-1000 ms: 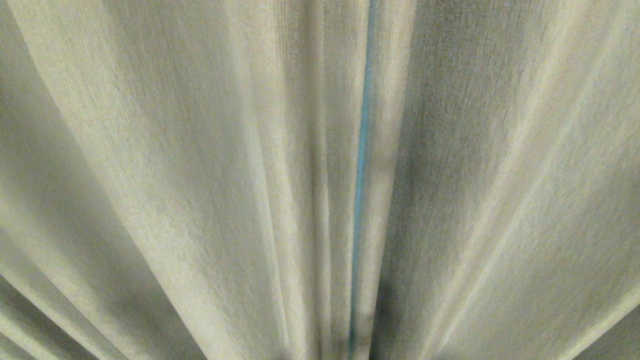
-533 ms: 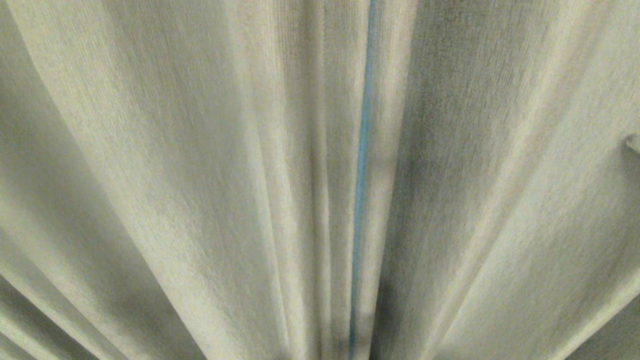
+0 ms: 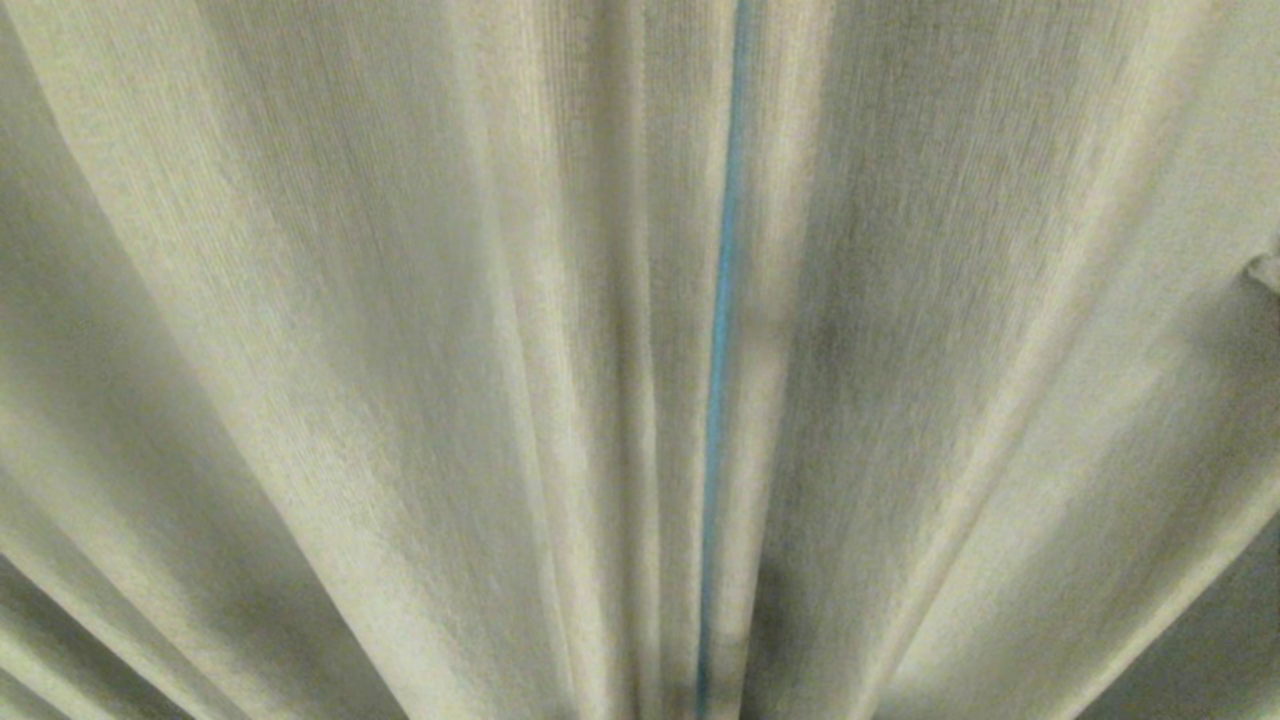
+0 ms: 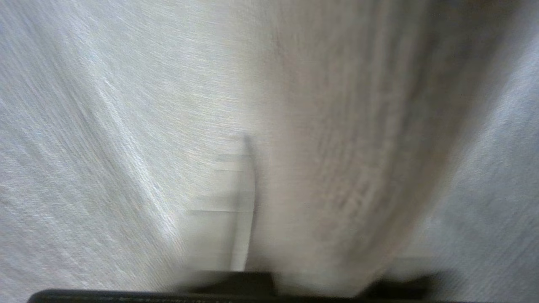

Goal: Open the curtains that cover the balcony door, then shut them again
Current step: Pull the outer curtains open on both sides

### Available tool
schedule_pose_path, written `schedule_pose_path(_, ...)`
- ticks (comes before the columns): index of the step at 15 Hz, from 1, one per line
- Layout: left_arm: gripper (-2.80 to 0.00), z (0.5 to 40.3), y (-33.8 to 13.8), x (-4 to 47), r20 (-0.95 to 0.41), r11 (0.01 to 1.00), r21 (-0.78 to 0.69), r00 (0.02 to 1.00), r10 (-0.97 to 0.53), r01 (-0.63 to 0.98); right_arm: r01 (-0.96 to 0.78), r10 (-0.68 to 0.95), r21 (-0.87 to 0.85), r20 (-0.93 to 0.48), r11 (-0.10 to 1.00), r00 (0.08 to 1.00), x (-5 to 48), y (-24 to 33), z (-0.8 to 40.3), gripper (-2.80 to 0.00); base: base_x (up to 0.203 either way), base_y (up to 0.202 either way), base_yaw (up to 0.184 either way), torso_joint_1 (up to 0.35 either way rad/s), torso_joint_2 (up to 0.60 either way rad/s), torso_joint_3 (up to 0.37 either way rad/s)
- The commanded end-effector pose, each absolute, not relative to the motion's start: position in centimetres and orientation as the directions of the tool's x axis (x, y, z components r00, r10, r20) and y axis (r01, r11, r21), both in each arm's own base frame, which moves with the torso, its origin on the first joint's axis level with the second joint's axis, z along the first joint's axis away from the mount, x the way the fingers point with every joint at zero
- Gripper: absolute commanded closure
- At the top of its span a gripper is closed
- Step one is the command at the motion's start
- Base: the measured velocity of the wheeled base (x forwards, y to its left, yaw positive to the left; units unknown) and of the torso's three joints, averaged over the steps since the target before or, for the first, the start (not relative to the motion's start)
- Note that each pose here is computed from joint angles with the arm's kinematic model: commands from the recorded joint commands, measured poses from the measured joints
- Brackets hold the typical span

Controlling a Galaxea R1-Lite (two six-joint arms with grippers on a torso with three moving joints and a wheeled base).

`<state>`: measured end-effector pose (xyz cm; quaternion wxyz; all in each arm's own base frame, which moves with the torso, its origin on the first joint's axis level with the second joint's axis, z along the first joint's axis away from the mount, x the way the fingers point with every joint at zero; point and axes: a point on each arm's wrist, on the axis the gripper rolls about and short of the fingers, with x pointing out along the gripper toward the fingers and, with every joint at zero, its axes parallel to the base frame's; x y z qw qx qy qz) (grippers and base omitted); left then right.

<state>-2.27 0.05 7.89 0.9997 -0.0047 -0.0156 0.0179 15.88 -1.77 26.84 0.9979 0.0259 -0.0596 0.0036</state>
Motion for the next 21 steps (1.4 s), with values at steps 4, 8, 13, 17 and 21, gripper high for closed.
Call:
schedule_pose_path(4,0.0,7.9,0.1,-2.3,0.032,0.999,-0.01,0.999,0.037,-0.036,-0.012,0.004,0.049,0.155,0.999,0.988,16.2,-1.8,28.0,0.0,0.0,0.0,0.0,0.0,0.0,0.0)
schedule_pose_path(8,0.0,7.9,0.1,-2.3,0.032,0.999,-0.01,0.999,0.037,-0.036,-0.007,-0.002,0.048,0.178,0.999,0.984,16.2,-1.8,28.8,0.0,0.0,0.0,0.0,0.0,0.0,0.0)
schedule_pose_path(13,0.0,7.9,0.1,-2.3,0.031,0.999,-0.01,0.999,0.037,-0.037,0.132,-0.139,0.049,0.201,0.99,0.97,16.0,-4.0,29.7,0.0,0.0,0.0,0.0,0.0,0.0,0.0)
schedule_pose_path(17,0.0,7.9,0.1,-2.3,0.032,0.999,-0.01,0.999,0.037,-0.036,0.285,-0.29,0.052,0.192,0.957,0.938,15.8,-6.8,29.8,0.0,0.0,0.0,0.0,0.0,0.0,0.0)
schedule_pose_path(21,0.0,7.9,0.1,-2.3,0.032,0.999,-0.01,0.999,0.037,-0.036,0.399,-0.4,0.049,0.208,0.916,0.892,16.5,-9.7,31.1,0.0,0.0,0.0,0.0,0.0,0.0,0.0)
